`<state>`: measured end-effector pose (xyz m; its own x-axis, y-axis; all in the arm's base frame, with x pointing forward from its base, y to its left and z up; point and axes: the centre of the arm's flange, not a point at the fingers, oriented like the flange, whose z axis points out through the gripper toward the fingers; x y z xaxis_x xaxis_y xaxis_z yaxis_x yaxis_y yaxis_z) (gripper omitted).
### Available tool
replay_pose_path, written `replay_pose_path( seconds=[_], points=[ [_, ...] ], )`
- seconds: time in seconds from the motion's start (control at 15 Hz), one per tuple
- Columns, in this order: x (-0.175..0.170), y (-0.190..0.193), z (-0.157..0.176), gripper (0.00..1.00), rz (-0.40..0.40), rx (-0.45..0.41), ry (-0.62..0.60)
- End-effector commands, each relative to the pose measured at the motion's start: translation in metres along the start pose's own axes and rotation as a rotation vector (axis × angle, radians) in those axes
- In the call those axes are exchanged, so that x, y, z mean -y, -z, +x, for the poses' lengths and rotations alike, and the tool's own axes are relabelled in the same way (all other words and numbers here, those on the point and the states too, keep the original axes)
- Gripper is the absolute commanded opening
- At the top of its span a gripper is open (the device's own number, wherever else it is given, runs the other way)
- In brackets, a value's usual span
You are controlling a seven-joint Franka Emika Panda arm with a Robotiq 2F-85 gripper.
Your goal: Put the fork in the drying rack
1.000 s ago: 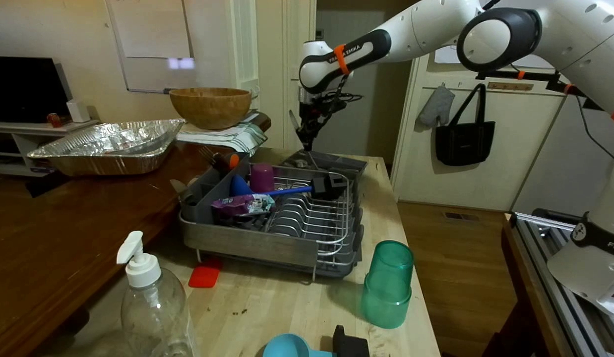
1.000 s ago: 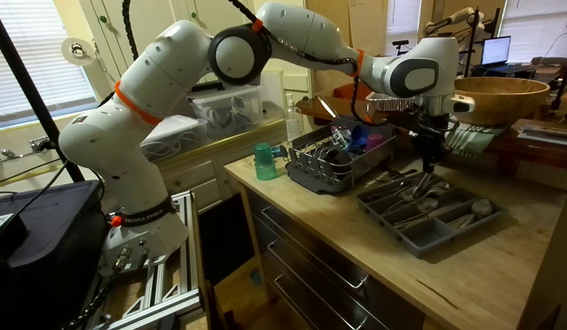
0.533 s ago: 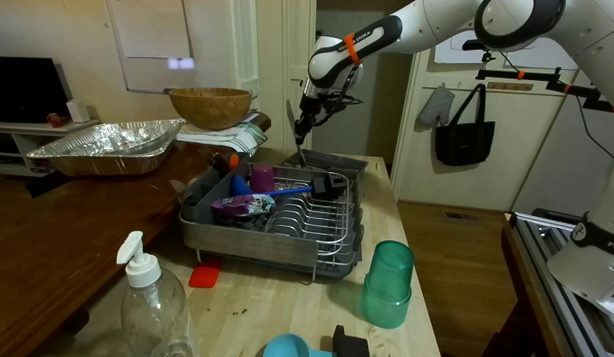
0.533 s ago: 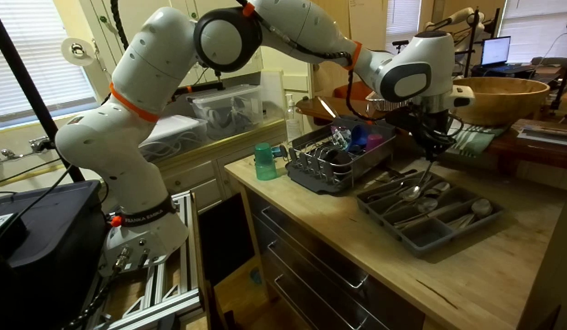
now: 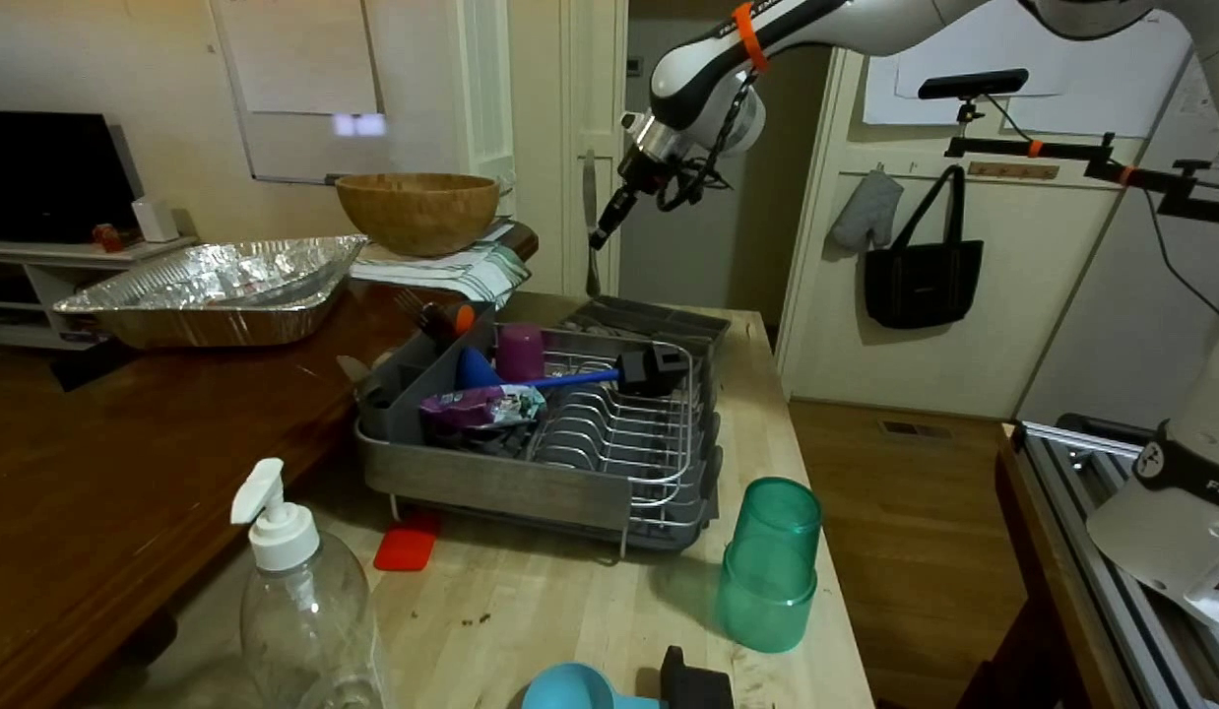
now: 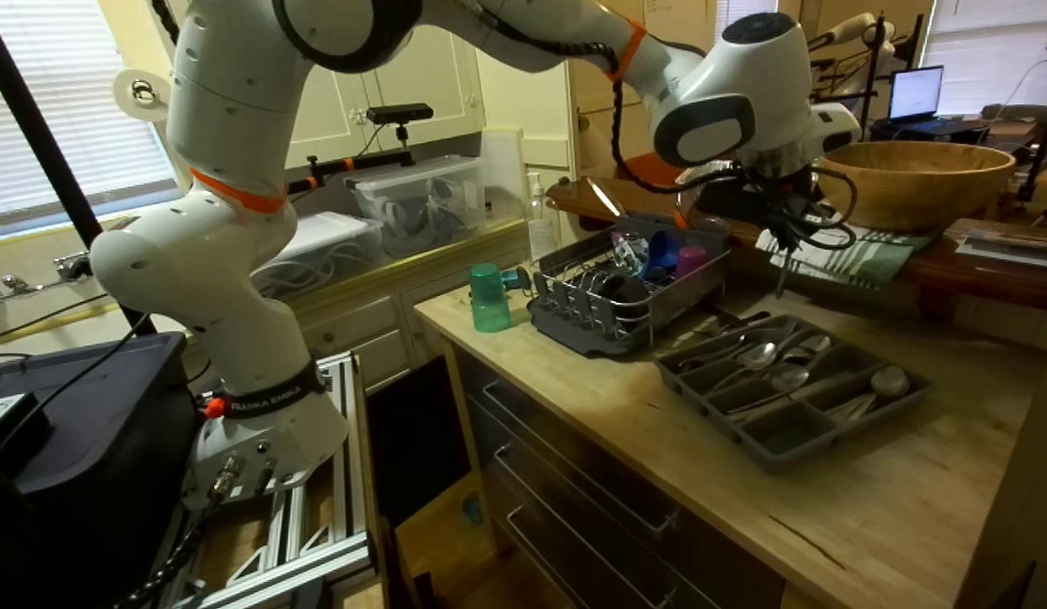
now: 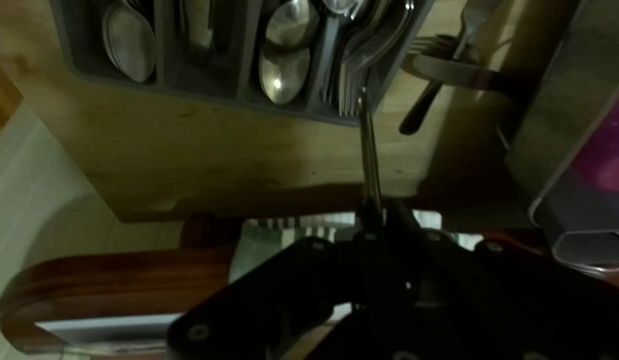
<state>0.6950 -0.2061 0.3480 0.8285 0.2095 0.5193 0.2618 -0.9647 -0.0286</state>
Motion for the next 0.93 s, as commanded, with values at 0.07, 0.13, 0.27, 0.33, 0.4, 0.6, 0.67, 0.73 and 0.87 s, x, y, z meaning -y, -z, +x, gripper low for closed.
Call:
replay_pose_path(
  seconds=[0.07, 0.13, 0.27, 0.33, 0.4, 0.6, 0.67, 0.73, 0.87],
  points=[
    [0.04, 0.031, 0.003, 0.03, 0.121, -0.154, 0.138],
    [0.048, 0.033, 0.013, 0.03, 0.139, -0.182, 0.174],
    [0.063, 0.035, 0.033, 0.03, 0.174, -0.235, 0.24],
    [0.07, 0.034, 0.042, 0.03, 0.2, -0.251, 0.27],
    [0.077, 0.034, 0.051, 0.03, 0.223, -0.26, 0.296],
    [0.099, 0.021, 0.073, 0.03, 0.31, -0.248, 0.37],
    [0.106, 0.018, 0.078, 0.03, 0.332, -0.234, 0.391],
    [0.113, 0.014, 0.081, 0.03, 0.348, -0.219, 0.41],
    [0.123, 0.005, 0.086, 0.03, 0.367, -0.188, 0.438]
  ],
)
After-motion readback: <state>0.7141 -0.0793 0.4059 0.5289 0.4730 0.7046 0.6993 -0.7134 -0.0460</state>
